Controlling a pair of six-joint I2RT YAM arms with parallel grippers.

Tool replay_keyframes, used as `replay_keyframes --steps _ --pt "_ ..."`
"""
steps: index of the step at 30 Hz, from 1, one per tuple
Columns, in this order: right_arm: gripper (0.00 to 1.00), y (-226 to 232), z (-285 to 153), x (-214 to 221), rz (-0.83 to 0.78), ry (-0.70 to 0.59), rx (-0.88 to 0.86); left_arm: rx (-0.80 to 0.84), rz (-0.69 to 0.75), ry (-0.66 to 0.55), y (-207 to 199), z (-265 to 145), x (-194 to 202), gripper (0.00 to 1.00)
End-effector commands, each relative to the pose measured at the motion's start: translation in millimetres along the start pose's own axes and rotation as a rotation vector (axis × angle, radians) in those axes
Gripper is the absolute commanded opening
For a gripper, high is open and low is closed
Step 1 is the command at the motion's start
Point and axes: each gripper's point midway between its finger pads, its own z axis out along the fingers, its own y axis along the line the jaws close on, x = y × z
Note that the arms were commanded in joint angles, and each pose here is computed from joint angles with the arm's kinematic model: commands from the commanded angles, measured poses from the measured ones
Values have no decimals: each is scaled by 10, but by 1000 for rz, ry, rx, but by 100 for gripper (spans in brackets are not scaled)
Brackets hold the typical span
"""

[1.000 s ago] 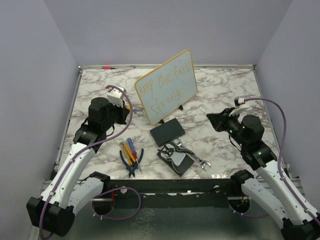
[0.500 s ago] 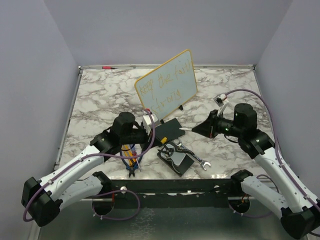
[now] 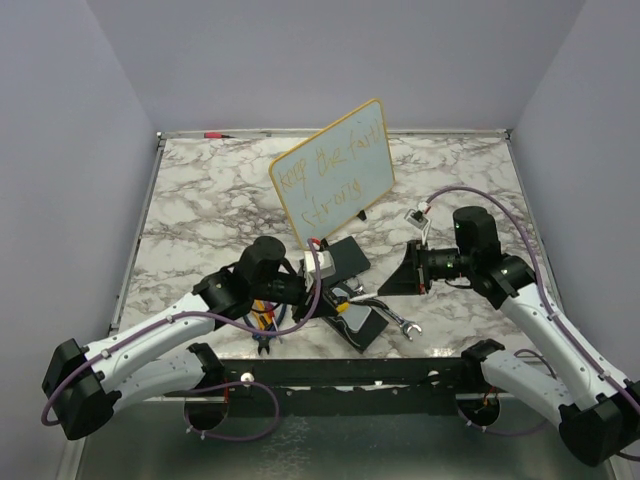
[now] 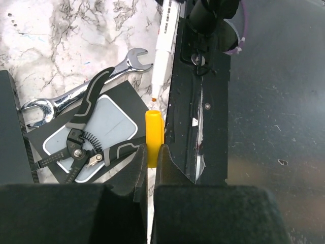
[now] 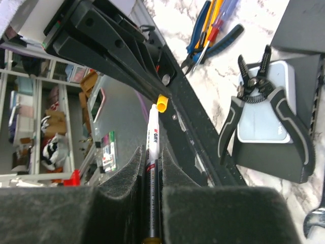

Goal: Write a sentence on the whiteboard
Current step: Close the whiteboard marker at the center of the board.

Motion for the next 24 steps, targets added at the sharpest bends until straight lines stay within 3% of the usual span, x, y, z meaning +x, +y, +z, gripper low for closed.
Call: replay_keyframes --steps 1,24 --pt "6 22 -24 251 88 100 -44 59 39 -9 -105 24 -1 0" --pt "6 -22 -21 246 83 128 -18 100 33 24 -203 90 91 0"
